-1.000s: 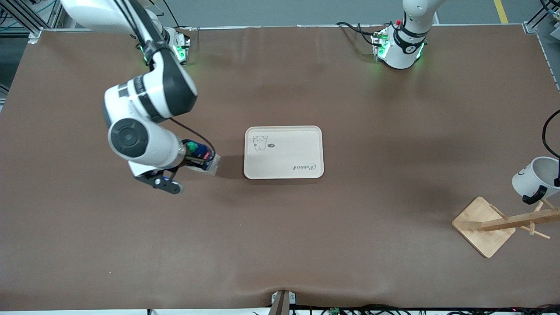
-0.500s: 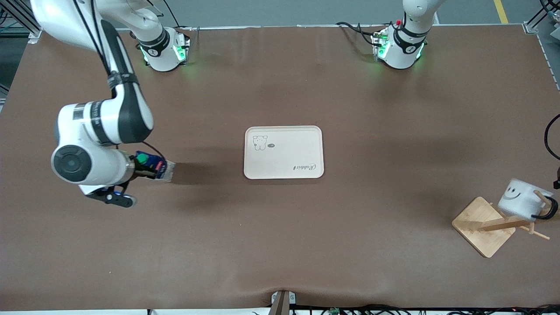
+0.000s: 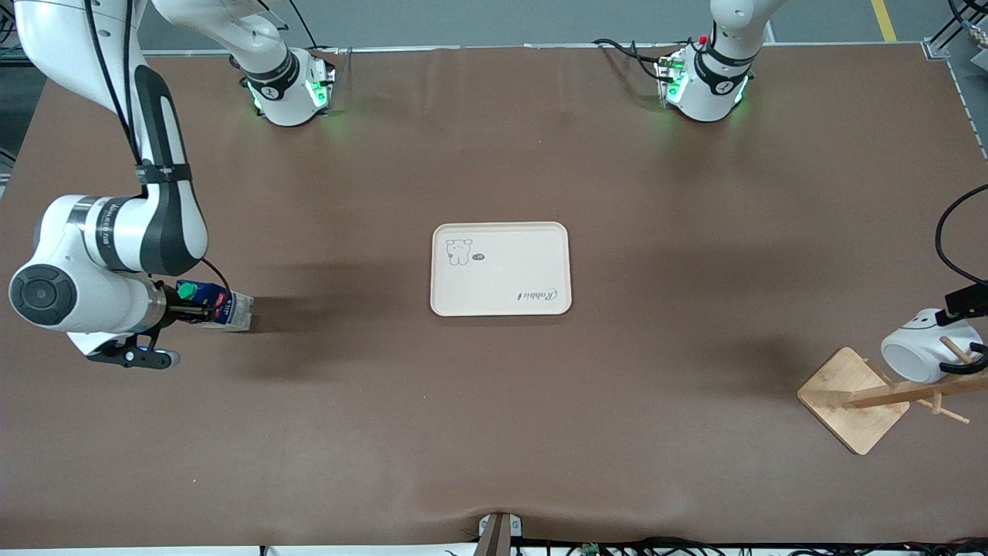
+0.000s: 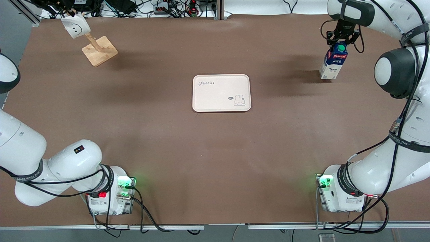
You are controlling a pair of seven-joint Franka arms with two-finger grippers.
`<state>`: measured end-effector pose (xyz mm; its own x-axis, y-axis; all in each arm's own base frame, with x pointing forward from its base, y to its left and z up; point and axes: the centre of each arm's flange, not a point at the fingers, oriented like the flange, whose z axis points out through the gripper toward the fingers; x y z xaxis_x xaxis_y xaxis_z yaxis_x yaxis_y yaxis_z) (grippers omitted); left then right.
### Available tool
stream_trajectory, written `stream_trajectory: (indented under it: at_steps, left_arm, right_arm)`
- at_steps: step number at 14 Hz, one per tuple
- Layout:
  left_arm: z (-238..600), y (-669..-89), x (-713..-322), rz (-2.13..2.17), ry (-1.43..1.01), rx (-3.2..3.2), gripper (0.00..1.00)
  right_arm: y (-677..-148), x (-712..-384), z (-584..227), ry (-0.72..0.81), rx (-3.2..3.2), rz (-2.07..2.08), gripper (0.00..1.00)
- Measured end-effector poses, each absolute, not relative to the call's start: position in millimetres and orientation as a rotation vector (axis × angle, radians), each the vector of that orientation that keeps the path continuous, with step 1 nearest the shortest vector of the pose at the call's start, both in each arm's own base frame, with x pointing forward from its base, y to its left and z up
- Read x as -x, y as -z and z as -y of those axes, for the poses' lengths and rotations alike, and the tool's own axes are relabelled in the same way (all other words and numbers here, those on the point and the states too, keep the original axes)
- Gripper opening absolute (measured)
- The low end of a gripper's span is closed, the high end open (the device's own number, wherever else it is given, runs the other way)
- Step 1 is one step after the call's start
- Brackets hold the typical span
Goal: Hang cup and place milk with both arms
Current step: 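Hang the mug handle on the stand peg with the left gripper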
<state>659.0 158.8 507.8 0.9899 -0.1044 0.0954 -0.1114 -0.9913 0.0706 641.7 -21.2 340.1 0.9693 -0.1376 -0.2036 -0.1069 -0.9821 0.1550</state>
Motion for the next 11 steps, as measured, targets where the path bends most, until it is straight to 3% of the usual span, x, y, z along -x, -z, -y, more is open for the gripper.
stream_trajectory:
  at_steps: [4, 11]
  left_arm:
    - [-111, -535, -646, 0.002, -0.044, -3.056, 1.0]
    - [-46, -585, -632, -0.076, -0.096, -3.075, 1.0]
  right_arm:
    - [-340, -640, 41, 0.332, -2.983, 0.18, 0.56]
    - [-328, -630, 56, 0.381, -2.986, 0.179, 0.56]
